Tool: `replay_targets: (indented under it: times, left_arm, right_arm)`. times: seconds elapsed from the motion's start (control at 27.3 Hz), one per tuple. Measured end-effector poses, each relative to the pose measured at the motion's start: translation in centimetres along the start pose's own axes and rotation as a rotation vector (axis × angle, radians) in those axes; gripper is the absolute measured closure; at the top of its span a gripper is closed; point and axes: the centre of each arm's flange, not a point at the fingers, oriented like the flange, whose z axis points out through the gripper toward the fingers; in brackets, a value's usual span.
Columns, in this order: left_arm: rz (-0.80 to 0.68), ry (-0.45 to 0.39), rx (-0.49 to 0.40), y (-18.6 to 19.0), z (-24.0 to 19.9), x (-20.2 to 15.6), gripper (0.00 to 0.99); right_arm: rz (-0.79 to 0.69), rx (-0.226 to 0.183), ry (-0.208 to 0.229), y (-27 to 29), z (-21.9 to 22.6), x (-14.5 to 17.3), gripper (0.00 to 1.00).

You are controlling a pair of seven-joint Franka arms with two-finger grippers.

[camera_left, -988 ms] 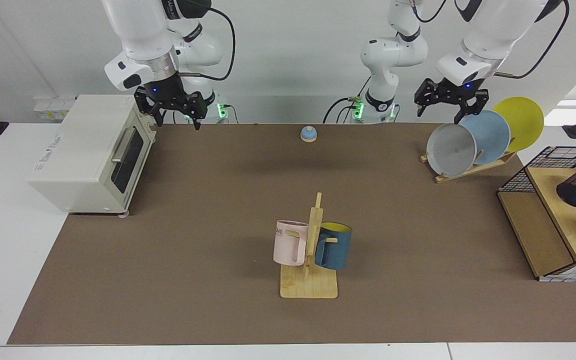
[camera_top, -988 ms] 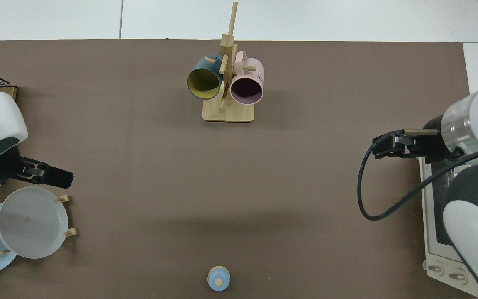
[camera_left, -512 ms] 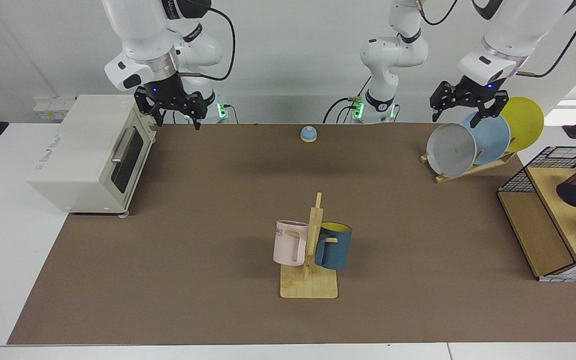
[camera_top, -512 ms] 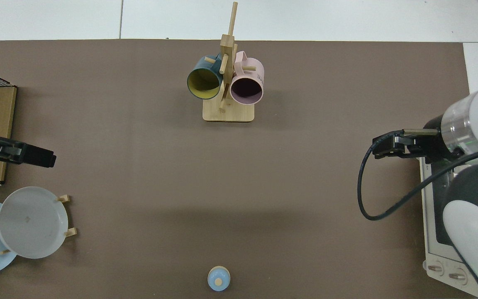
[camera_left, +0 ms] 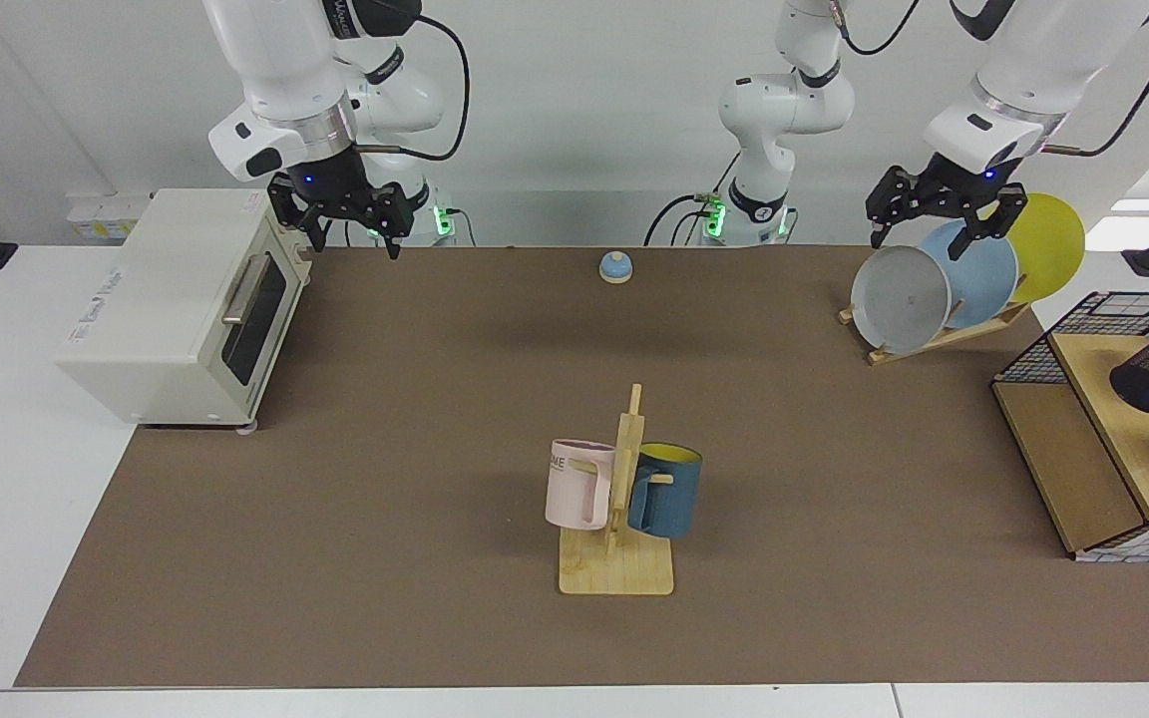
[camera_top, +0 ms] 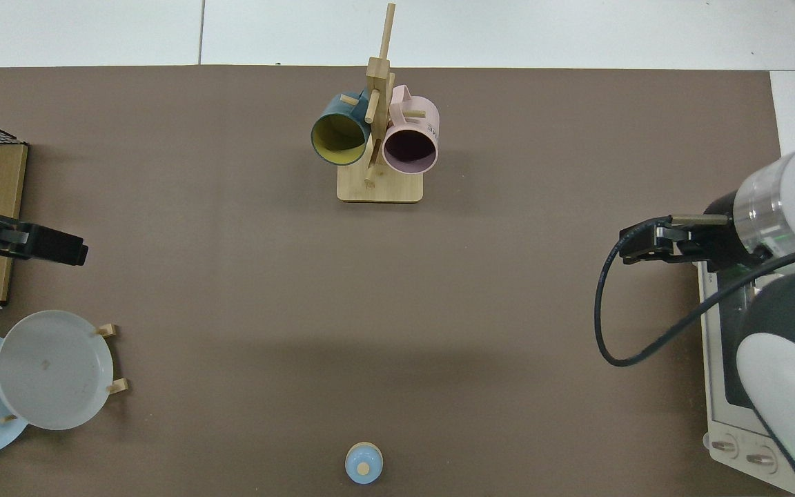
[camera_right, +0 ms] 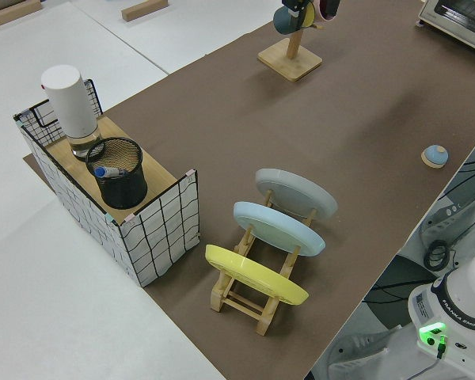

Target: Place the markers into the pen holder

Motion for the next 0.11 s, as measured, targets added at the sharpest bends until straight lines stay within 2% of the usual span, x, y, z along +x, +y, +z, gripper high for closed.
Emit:
replay_targets:
  times: [0.11]
  left_arm:
    - [-0.001, 0.0, 0.0, -0.04, 0.0, -0.01, 0.0]
  right_arm:
    - [0.0, 0.0, 0.0, 0.0, 0.0, 0.0, 0.0]
